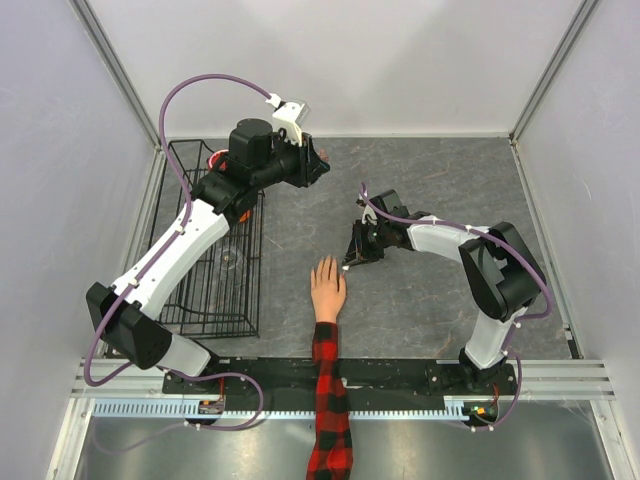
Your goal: Paint the nails
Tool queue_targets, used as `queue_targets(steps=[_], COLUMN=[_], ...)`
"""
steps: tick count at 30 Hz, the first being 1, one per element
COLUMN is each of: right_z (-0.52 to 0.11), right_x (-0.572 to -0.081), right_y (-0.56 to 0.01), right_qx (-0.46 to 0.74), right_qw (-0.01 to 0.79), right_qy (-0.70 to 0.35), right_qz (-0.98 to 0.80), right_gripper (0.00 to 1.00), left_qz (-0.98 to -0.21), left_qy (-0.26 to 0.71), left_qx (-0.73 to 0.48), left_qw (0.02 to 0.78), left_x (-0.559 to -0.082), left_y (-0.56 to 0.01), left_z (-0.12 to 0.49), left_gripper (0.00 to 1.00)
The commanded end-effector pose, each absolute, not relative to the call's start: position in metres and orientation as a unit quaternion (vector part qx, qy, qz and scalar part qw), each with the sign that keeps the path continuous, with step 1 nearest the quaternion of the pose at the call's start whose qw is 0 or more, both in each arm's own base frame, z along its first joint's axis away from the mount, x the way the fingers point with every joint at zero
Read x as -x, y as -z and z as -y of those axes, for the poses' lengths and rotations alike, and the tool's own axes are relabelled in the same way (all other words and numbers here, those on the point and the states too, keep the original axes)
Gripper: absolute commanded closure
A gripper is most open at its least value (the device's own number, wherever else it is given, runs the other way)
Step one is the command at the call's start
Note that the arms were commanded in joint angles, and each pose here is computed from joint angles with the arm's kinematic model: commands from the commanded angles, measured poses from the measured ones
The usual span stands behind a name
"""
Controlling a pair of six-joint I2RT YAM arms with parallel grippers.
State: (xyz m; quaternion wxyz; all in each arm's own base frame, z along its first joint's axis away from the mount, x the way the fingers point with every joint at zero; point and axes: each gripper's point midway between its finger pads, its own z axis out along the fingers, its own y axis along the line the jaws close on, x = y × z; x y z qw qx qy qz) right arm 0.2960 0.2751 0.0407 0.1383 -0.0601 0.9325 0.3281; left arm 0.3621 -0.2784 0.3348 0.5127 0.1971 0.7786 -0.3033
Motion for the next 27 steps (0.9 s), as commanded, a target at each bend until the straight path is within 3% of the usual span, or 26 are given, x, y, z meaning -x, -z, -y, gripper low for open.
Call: queue_targets(steps=[1,27], right_z=[-0.285,-0.290], right_x=[-0.307,-0.317], right_y=[-0.049,-0.053], right_qx=[0.066,0.067], right_qw=[0.155,0.169], right_qy=[-0.343,-0.347], right_qz=[-0.924,-0.920], right_gripper=[1.00,1.00], left_qz=[-0.761,-0.760], left_qy=[0.321,0.321], left_qx=[-0.201,-0.199], left_qw=[0.527,0.530], left_x=[-0.363,-0.363], left_y=[-0.354,-0.357], left_z=[0.286,0.284], left_gripper=[0.98,0.98])
